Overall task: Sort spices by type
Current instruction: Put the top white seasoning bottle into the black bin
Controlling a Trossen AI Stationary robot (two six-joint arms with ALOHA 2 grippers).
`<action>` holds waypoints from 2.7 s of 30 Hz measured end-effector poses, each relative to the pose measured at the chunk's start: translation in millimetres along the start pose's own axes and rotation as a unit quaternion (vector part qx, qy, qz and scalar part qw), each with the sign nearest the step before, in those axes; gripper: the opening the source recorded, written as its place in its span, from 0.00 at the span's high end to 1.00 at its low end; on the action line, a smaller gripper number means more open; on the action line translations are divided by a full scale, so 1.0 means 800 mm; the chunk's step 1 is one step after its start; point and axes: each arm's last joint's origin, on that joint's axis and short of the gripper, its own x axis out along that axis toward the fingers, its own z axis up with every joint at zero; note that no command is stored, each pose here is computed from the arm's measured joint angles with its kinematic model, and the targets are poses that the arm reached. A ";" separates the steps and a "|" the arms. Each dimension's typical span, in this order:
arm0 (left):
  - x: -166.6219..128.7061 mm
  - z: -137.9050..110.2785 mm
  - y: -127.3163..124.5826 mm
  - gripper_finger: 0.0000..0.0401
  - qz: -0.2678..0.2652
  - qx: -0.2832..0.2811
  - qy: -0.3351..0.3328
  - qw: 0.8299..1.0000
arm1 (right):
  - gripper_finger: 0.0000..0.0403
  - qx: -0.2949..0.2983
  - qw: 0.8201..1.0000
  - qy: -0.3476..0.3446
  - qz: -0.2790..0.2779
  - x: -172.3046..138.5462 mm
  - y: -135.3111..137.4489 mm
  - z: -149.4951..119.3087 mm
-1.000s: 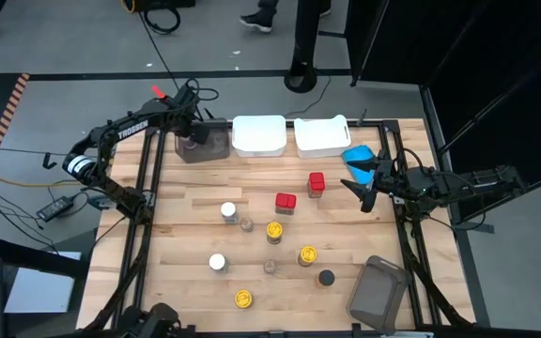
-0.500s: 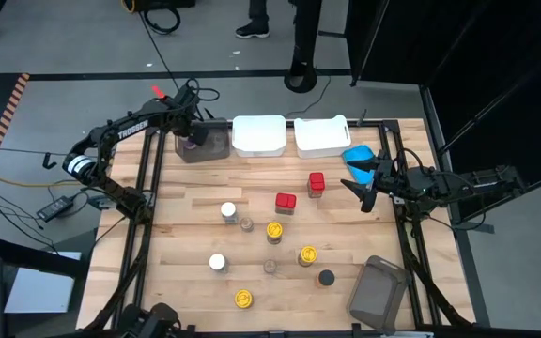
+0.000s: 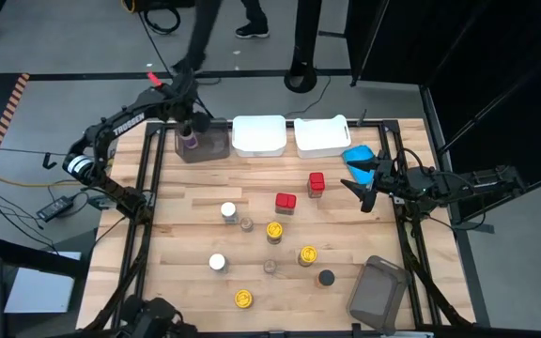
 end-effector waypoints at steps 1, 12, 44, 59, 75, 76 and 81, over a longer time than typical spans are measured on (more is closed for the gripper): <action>-0.007 0.006 0.001 0.26 -0.001 -0.002 -0.008 1.000 | 0.20 0.000 1.000 0.000 0.000 0.000 0.000 0.000; -0.102 0.045 -0.028 0.26 -0.233 0.053 -0.055 0.970 | 0.20 0.000 1.000 0.000 0.000 0.000 0.000 0.000; -0.243 -0.115 -0.238 0.26 -0.263 0.325 -0.020 0.908 | 0.20 -0.005 1.000 0.009 -0.001 0.003 0.001 -0.002; -0.167 -0.182 -0.252 0.26 -0.175 0.341 0.073 0.921 | 0.20 -0.021 0.999 0.037 -0.007 0.013 0.006 -0.010; -0.140 -0.196 -0.260 0.26 -0.187 0.411 0.052 0.891 | 0.20 -0.022 0.999 0.039 -0.007 0.015 0.006 -0.011; -0.140 -0.197 -0.261 0.26 -0.190 0.419 0.052 0.886 | 0.20 -0.022 0.999 0.039 -0.007 0.015 0.006 -0.011; -0.142 -0.194 -0.269 0.26 -0.236 0.428 0.039 0.872 | 0.20 -0.022 0.999 0.039 -0.007 0.015 0.006 -0.011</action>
